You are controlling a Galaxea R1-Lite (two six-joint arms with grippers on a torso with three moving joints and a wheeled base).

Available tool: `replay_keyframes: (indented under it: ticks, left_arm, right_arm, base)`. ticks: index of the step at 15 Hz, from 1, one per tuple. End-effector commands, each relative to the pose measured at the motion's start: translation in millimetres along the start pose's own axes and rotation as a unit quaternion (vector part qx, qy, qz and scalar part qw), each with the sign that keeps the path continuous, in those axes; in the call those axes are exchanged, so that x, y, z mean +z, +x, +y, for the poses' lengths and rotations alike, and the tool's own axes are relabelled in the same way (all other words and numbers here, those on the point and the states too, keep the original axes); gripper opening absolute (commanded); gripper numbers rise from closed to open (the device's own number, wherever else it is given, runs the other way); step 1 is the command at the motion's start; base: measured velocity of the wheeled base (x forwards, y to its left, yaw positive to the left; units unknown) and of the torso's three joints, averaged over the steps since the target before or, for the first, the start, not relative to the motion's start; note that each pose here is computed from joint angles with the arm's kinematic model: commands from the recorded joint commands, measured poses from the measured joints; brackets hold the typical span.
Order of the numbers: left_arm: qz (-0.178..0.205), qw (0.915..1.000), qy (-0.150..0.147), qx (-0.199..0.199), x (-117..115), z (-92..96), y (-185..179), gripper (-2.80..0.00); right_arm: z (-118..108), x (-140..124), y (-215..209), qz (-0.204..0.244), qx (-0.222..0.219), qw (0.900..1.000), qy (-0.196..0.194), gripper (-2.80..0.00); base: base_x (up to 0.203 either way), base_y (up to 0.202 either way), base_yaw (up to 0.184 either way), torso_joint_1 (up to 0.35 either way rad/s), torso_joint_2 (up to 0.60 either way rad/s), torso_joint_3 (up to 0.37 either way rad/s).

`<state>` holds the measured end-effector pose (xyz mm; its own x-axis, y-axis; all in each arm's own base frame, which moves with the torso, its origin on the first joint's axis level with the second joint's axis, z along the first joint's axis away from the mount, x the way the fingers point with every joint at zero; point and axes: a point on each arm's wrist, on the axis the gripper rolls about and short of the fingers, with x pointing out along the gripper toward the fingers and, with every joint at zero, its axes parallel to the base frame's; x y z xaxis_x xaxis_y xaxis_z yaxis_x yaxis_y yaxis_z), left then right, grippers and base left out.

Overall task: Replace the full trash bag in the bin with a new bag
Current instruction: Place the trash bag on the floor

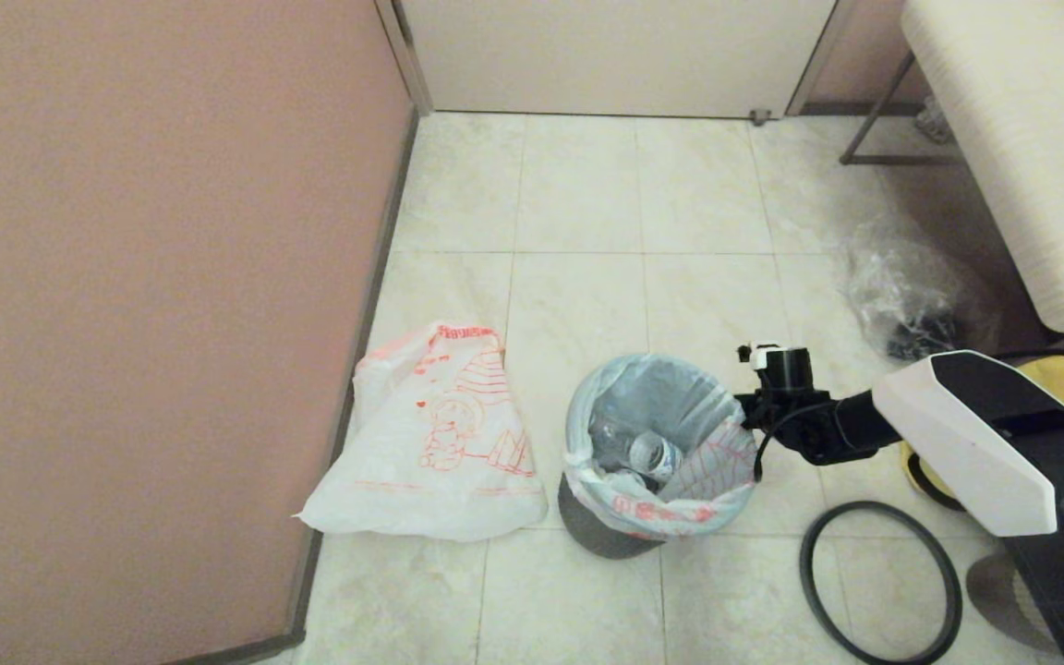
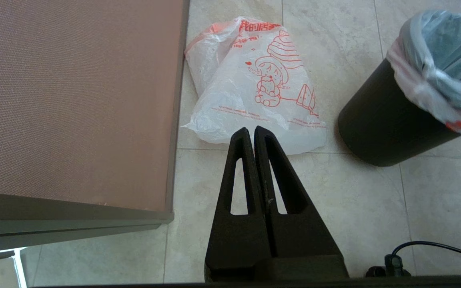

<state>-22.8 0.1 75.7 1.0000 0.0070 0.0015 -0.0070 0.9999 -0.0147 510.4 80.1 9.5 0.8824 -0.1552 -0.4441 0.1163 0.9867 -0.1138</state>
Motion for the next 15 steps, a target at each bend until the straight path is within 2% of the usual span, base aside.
replay_keyframes:
  ticks: [1, 7, 8, 11, 15]
  left_arm:
    - [-0.001, 1.0000, 0.000, 0.000, 0.1, 0.0, 0.0, -2.80]
    - [-0.001, 1.0000, 0.000, 0.000, 0.1, 0.0, 0.0, -2.80]
    - [0.000, 1.0000, 0.000, 0.000, 0.0, 0.0, 0.0, -2.80]
    - [-0.001, 1.0000, 0.000, 0.000, 0.1, 0.0, 0.0, -2.80]
    - [0.000, 1.0000, 0.000, 0.001, 0.0, 0.0, 0.0, -2.80]
  right_arm:
    - [1.5, -3.2, -0.2, 0.004, 0.000, 1.000, 0.003, 0.00]
    - [12.1, -11.8, -23.4, 0.012, 0.016, 1.000, 0.014, 0.00]
    - [18.6, -12.4, -29.4, 0.011, 0.023, 1.000, 0.013, -2.80]
    - [27.0, -15.1, -36.0, 0.015, 0.032, 0.999, 0.034, -2.80]
    - [31.5, -23.1, -35.6, 0.024, 0.035, 0.999, 0.031, -2.80]
  base:
    - [0.000, 0.000, 0.000, 0.000, 0.00, 0.000]
    - [0.000, 0.000, 0.000, 0.000, 0.00, 0.000]
    - [0.000, 0.000, 0.000, 0.000, 0.00, 0.000]
    - [0.000, 0.000, 0.000, 0.000, 0.00, 0.000]
    - [0.000, 0.000, 0.000, 0.000, 0.00, 0.000]
